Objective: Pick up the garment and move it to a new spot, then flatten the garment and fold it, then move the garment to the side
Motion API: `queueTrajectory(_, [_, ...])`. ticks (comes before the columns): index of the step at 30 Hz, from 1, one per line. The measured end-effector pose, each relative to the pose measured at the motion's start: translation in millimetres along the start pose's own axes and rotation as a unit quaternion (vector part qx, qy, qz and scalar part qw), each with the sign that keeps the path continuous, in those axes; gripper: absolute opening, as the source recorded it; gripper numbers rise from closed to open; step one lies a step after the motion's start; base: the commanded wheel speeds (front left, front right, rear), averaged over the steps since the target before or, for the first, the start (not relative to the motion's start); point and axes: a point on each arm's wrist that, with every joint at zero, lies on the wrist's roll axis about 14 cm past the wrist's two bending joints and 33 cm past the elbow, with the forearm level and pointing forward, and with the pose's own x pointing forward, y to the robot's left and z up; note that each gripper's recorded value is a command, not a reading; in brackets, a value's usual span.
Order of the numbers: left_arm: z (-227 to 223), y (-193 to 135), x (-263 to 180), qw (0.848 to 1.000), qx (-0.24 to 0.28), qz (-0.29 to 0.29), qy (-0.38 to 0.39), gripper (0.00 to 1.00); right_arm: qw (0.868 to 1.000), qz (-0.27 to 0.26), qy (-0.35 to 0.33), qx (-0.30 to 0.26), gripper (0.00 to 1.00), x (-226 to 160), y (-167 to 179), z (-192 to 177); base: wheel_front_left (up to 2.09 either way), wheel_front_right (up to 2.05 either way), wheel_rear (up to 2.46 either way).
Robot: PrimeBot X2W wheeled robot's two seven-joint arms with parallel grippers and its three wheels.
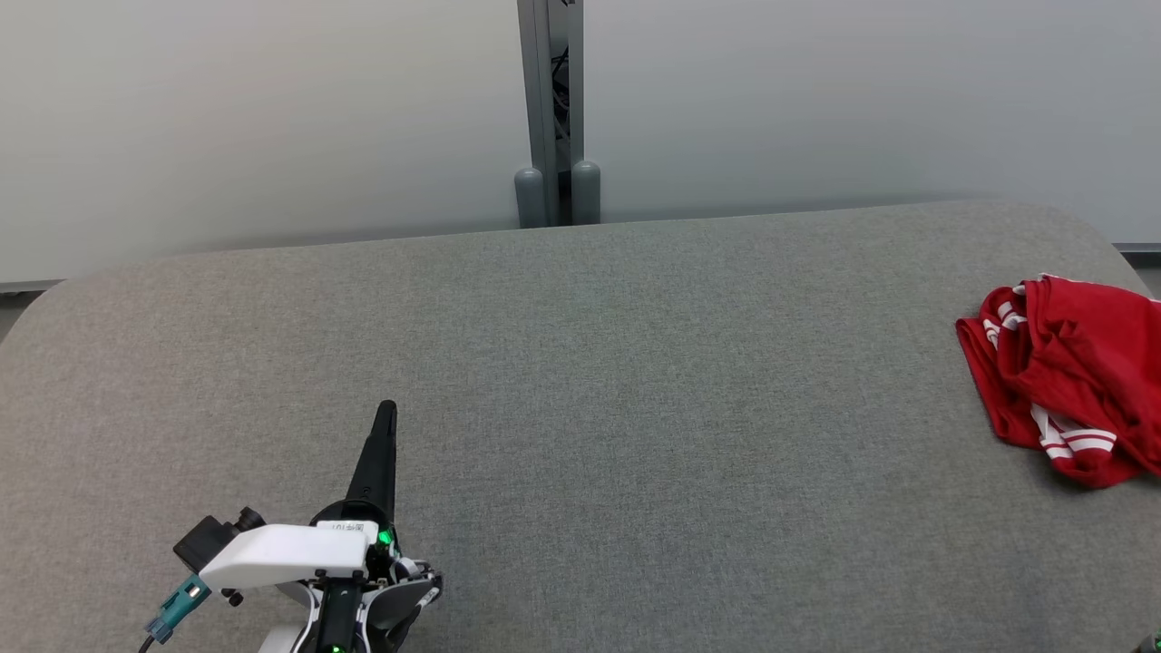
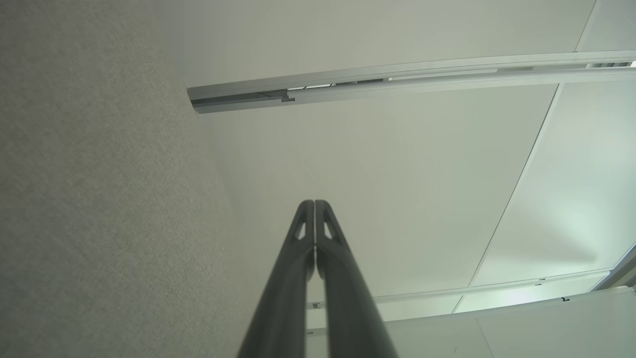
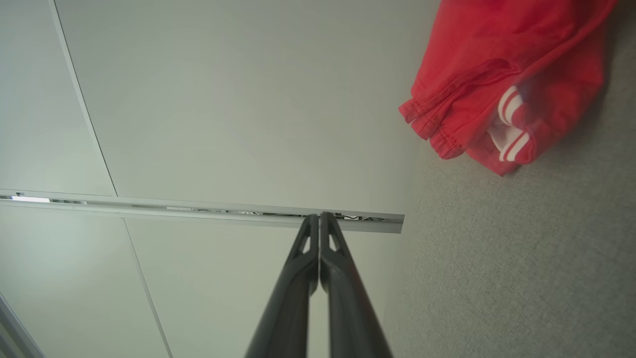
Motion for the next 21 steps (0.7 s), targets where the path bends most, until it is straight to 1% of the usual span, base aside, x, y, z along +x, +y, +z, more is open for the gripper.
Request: queueTrajectory(21, [0.0, 0.0, 0.0, 1.000, 0.000, 0.000, 0.000, 0.00, 1.000, 0.000, 0.000, 0.000, 0.00, 0.0, 0.0, 0.0, 0.00, 0.00, 0.00])
